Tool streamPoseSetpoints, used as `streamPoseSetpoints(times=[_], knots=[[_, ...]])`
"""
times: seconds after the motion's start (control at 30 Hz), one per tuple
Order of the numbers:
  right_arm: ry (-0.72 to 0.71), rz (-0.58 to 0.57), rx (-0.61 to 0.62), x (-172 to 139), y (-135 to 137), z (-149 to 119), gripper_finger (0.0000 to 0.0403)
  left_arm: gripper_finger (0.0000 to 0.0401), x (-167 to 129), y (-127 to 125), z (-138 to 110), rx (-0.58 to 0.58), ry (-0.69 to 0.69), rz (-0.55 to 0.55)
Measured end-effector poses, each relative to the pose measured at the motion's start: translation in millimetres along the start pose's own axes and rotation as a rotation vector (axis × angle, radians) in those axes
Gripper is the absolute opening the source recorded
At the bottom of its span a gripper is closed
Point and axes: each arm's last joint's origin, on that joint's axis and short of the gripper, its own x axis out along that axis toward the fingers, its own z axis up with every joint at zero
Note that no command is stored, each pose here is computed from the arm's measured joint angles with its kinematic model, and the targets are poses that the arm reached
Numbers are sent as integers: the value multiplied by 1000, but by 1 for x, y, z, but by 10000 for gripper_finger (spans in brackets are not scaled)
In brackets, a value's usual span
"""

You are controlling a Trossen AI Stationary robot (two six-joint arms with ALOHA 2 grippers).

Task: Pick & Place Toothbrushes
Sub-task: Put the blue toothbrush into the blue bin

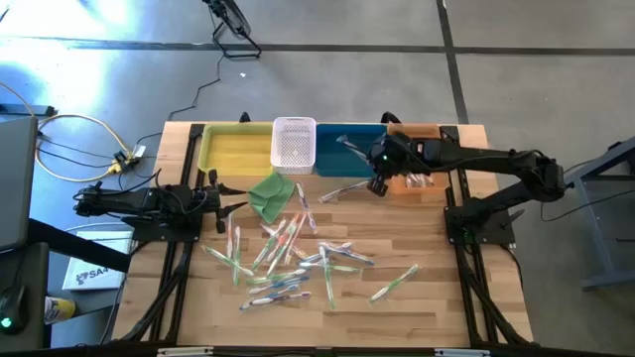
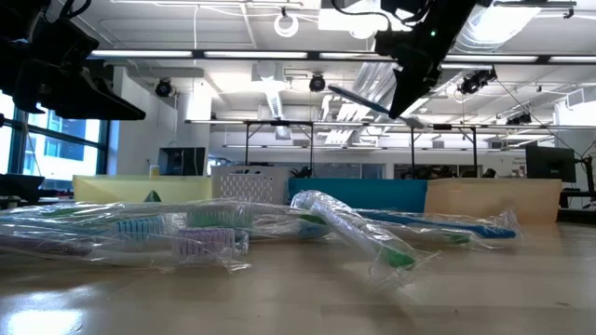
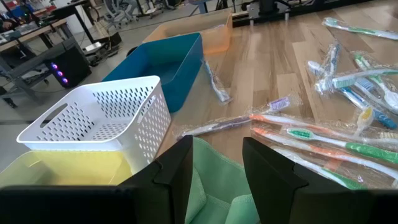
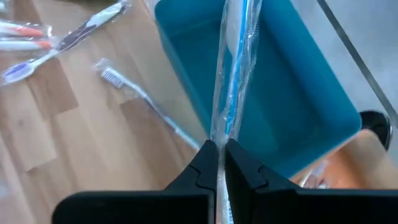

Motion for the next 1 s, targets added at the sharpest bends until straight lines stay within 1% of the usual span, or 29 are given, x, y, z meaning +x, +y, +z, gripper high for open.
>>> streamPoseSetpoints(times=[0.23,0.57,0.77,1.0], knots=[[2,2,-57,30,-19,10,4,136,0,0,0,1,1,2],[97,-58,-113,80,-48,8,4,136,0,0,0,2,1,3],[124,-72,-145,107,-55,7,4,136,0,0,0,4,1,5],[145,-82,-150,127,-61,4,4,136,0,0,0,3,1,5]])
